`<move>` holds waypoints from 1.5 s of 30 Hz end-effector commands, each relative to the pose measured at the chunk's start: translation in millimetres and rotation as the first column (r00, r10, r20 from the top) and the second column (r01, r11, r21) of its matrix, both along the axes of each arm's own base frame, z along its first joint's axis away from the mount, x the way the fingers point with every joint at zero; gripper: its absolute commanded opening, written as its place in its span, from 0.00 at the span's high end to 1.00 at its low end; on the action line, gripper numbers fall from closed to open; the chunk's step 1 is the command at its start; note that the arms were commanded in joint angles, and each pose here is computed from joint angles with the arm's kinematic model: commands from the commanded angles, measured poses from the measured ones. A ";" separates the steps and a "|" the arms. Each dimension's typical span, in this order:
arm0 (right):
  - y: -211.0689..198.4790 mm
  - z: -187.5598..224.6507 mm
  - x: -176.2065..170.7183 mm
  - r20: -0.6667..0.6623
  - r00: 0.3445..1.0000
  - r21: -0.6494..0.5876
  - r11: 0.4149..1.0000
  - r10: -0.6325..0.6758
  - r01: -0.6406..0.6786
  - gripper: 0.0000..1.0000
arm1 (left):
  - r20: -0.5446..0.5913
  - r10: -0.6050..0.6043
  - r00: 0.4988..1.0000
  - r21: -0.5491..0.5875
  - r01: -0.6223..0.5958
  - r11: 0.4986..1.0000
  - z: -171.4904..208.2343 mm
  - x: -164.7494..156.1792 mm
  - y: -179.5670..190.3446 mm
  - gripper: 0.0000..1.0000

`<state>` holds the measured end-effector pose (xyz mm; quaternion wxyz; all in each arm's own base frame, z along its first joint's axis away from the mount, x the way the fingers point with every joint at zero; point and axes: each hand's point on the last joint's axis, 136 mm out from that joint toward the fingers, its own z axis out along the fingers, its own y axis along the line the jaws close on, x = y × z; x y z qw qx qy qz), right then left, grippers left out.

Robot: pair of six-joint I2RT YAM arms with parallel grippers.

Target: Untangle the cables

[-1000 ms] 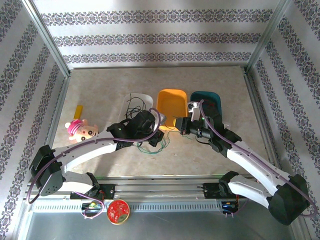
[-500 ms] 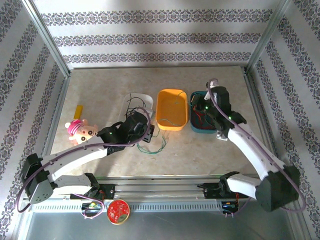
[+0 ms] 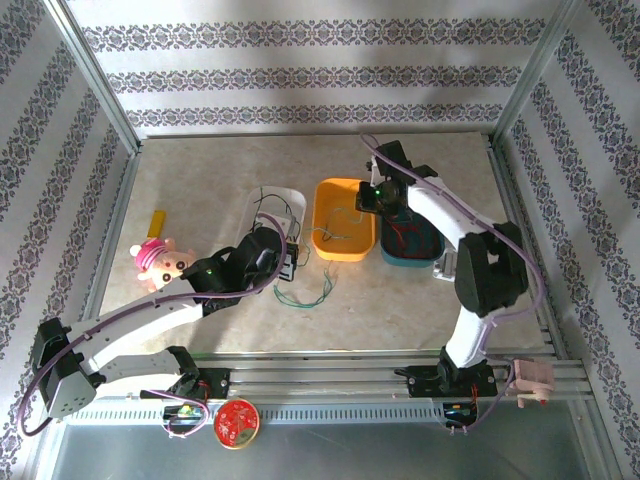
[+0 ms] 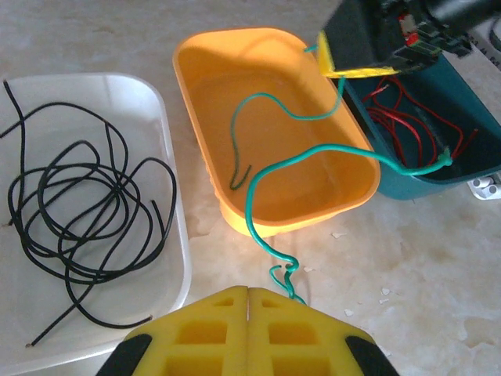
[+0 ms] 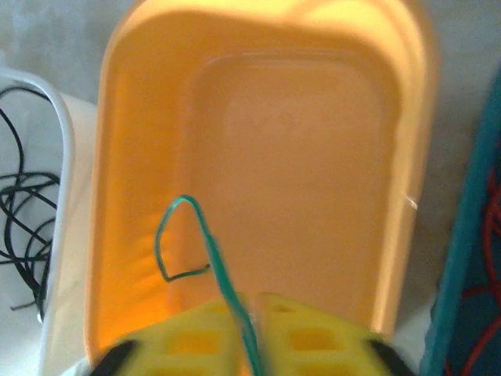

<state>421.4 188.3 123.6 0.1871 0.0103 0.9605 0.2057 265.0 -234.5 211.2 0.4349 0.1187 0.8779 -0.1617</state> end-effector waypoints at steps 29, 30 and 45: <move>-78.7 86.6 -106.2 0.335 0.935 -0.080 0.984 -0.121 0.157 0.52 | -0.198 0.146 0.969 -0.049 -0.158 0.986 -43.6 115.2 -64.8 1.00; -79.6 85.3 -109.2 0.332 0.936 -0.084 0.984 -0.118 0.154 0.52 | -0.203 0.154 0.967 -0.039 -0.165 0.986 -48.6 121.6 -67.4 1.00; -40.6 60.8 -159.5 0.244 0.963 -0.063 0.993 0.116 -0.103 0.51 | -0.107 0.116 0.988 -0.135 -0.130 0.982 -9.5 147.3 -84.1 0.12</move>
